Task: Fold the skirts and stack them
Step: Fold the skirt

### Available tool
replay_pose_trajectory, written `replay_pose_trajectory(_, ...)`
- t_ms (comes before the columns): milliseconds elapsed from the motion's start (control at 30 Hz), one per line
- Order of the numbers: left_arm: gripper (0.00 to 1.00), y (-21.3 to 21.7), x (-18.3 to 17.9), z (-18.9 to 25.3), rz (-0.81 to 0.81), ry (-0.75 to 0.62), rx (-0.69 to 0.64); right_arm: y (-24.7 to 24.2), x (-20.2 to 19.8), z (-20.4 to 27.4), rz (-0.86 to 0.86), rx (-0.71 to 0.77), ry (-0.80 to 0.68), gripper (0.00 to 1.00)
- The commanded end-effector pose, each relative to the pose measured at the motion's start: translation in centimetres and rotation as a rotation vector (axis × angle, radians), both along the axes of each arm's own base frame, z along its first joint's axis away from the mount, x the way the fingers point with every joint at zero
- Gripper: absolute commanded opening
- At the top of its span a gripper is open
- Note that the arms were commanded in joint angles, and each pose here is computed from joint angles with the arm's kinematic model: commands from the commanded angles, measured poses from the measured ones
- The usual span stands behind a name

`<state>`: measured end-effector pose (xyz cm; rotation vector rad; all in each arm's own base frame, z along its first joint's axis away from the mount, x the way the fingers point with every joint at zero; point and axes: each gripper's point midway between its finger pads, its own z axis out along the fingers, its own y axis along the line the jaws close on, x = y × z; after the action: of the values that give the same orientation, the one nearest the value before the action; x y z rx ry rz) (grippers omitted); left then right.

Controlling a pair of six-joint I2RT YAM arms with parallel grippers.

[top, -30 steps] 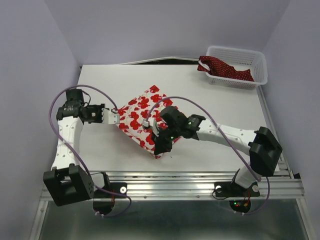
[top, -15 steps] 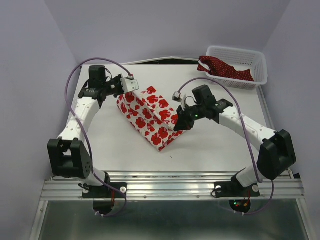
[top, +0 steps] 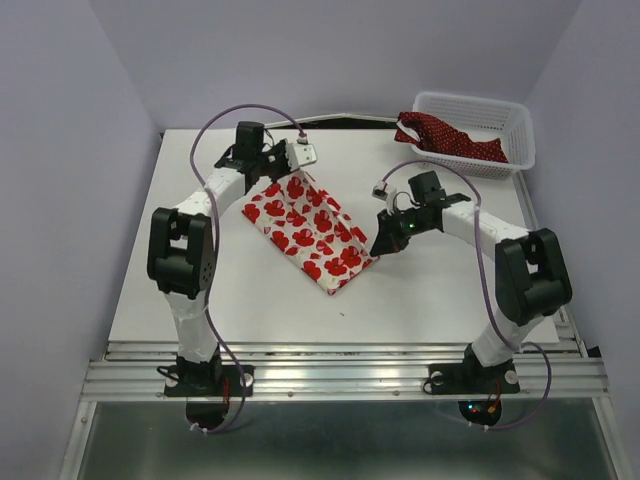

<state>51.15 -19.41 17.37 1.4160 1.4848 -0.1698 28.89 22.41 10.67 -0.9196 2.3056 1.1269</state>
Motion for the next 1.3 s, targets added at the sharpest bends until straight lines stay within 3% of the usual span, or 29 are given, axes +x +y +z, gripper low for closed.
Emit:
replay_pose_trajectory(0,0.12,1.1,4.2,1.5,0.095,-0.107,0.014,-0.2,0.0,-2.6,0.025,-0.019,0.068,0.01)
replay_pose_trajectory(33,0.24,1.0,4.7,0.0,0.106,-0.088,0.019,-0.2,0.2,-3.9,0.016,-0.035,0.104,0.03)
replay_pose_trajectory(67,0.37,1.1,5.1,-0.2,0.129,-0.080,0.007,0.0,0.9,-4.3,0.010,-0.035,0.096,0.14)
replay_pose_trajectory(133,0.74,1.3,5.7,0.0,0.172,-0.072,-0.007,0.0,1.6,-5.2,-0.016,-0.052,0.115,0.27)
replay_pose_trajectory(200,0.98,1.6,5.7,1.4,0.228,-0.064,-0.058,0.0,2.5,-5.3,-0.049,-0.043,0.132,0.45)
replay_pose_trajectory(267,0.99,2.1,5.0,3.9,0.263,-0.082,-0.084,0.1,3.2,-4.5,-0.060,-0.039,0.097,0.58)
replay_pose_trajectory(400,0.99,4.2,2.2,7.2,0.388,-0.058,-0.155,-0.4,5.1,-2.5,-0.121,-0.053,0.036,0.67)
replay_pose_trajectory(433,0.99,4.8,1.0,6.0,0.426,-0.014,-0.152,-0.8,5.7,-1.7,-0.147,-0.055,0.017,0.67)
replay_pose_trajectory(533,0.98,6.5,-2.7,7.8,0.503,0.035,-0.254,-1.5,6.6,-1.5,-0.192,-0.099,-0.023,0.65)
replay_pose_trajectory(633,0.95,8.2,-5.6,6.5,0.564,0.184,-0.335,-2.3,7.8,-2.5,-0.248,-0.155,-0.052,0.63)
replay_pose_trajectory(800,0.88,9.6,-9.0,2.3,0.661,0.401,-0.416,-2.1,8.5,-4.9,-0.269,-0.174,0.022,0.54)
replay_pose_trajectory(1067,0.82,11.3,-9.3,-4.2,0.790,0.657,-0.449,0.1,7.8,-4.8,-0.218,-0.045,0.107,0.48)
replay_pose_trajectory(1167,0.76,12.2,-8.3,-6.5,0.846,0.732,-0.464,0.5,7.4,-4.6,-0.211,-0.018,0.135,0.35)
replay_pose_trajectory(1200,0.72,12.9,-8.0,-6.9,0.853,0.754,-0.482,0.6,7.2,-4.6,-0.211,-0.011,0.146,0.24)
replay_pose_trajectory(1267,0.70,12.8,-6.9,-8.1,0.855,0.786,-0.474,1.0,5.6,-4.8,-0.208,0.029,0.224,0.18)
